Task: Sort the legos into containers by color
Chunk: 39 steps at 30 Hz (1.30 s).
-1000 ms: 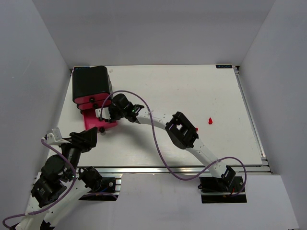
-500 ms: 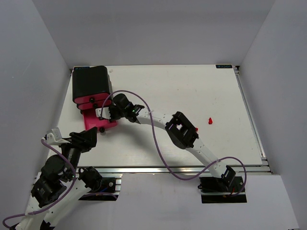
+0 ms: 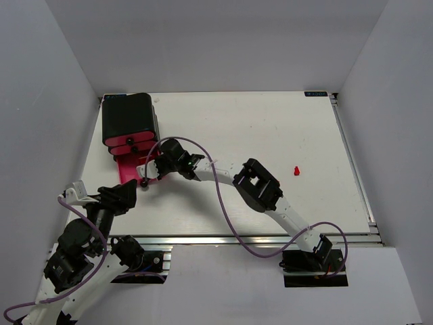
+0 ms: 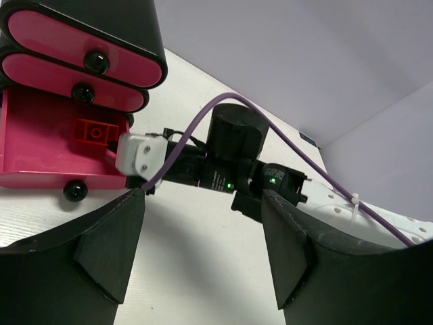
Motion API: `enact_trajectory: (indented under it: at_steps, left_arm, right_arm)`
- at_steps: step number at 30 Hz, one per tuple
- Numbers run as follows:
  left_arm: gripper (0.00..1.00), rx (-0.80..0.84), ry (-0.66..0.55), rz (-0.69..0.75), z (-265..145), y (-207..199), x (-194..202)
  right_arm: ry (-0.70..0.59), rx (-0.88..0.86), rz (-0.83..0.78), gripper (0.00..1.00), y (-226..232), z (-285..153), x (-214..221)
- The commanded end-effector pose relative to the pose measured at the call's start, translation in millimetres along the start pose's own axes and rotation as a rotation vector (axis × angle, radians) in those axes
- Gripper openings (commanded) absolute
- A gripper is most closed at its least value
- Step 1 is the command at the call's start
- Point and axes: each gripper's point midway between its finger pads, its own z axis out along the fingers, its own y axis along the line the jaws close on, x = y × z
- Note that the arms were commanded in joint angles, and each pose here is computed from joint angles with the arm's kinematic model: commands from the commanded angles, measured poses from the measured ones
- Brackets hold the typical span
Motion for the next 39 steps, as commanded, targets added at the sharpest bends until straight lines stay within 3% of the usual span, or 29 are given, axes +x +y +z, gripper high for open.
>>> enact_trajectory:
  at_steps: [1, 22, 39]
  left_arm:
    - [0.79, 0.038, -0.066, -0.061, -15, 4, -17]
    - [0.8, 0.038, -0.068, -0.065, -16, 4, -18]
    - [0.79, 0.04, -0.071, -0.071, -17, 4, -20]
  right_arm:
    - [0.011, 0.087, -0.162, 0.0, -29, -16, -22]
    - [0.022, 0.412, -0.598, 0.0, -67, -37, -56]
    - [-0.012, 0.524, -0.888, 0.0, -53, -61, -73]
